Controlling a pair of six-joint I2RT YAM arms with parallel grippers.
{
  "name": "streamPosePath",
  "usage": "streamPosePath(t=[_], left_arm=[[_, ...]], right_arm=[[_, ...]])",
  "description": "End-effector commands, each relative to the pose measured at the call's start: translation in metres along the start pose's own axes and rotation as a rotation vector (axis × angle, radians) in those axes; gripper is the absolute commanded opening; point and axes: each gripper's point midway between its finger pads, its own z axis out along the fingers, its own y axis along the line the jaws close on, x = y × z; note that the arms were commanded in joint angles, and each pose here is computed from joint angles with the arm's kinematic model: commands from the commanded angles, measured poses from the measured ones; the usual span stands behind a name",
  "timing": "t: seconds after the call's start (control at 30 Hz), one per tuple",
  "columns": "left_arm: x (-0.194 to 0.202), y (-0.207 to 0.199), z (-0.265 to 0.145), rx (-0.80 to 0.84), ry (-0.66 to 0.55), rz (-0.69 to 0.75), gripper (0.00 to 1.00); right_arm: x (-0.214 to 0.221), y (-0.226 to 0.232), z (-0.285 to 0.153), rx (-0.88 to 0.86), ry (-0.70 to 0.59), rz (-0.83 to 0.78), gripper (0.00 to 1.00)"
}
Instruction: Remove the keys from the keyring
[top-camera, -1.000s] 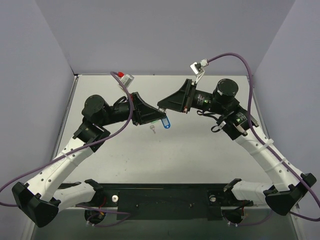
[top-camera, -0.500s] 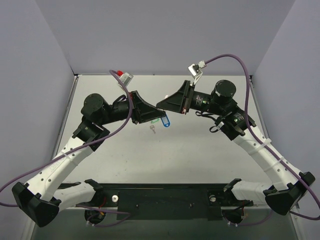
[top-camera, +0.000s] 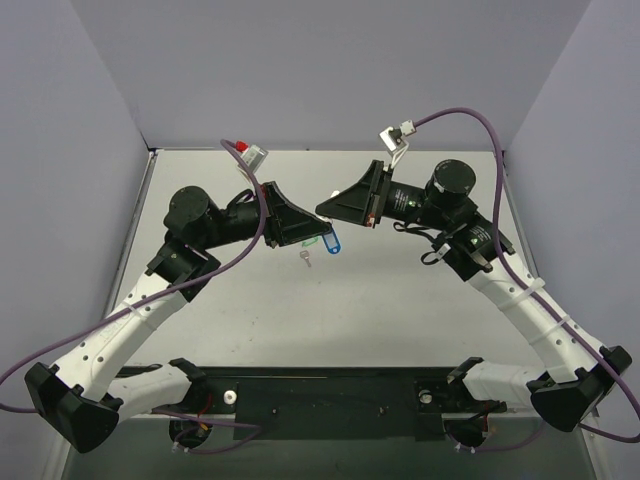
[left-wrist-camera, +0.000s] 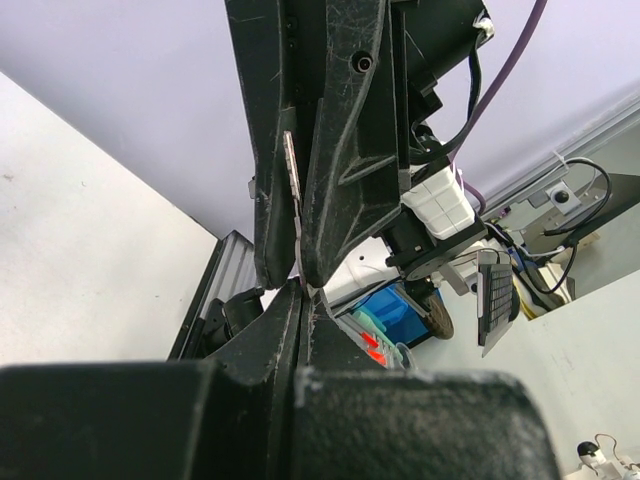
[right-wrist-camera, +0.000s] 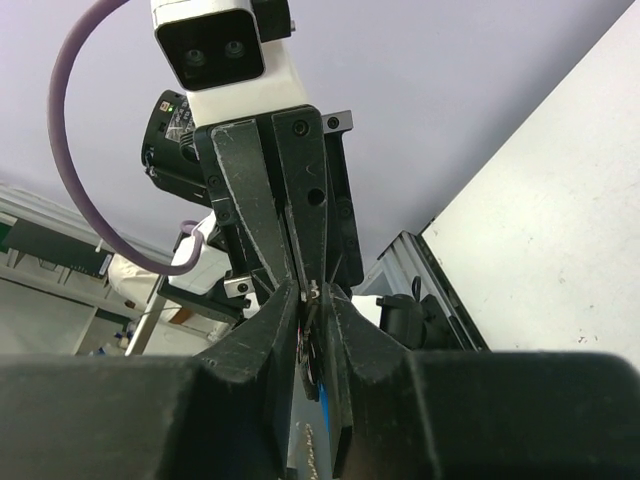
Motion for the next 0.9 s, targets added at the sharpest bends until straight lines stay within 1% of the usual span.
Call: streamPosePath(t=[0.0, 0.17, 0.33, 0.63, 0.87], left_arm=[[-0.014, -0.02, -0.001, 0.039, -0.029, 0.043, 0.0], [-0.014, -0.02, -0.001, 0.038, -0.031, 0.038, 0.0], [-0.018, -0.024, -0.002, 0.048, -0.057, 0.013, 0.0], [-0.033, -0.026, -0.005, 0.048, -0.16, -0.106, 0.0], [-0.039, -0.025, -0.006, 0.059, -0.22, -0.141, 0.0]], right_arm=[[-0.007, 0.025, -0.009, -0.075, -0.023, -0.07, 0.09], [-0.006, 0.025, -0.01, -0.077, -0.024, -0.069, 0.0], [-0.006, 0.024, -0.011, -0.081, -0.037, -0.074, 0.0], [-0.016, 0.02, -0.019, -0.086, -0.175, -0.076, 0.0], [-0.015, 0.01, -0.017, -0.067, -0.216, -0.067, 0.0]])
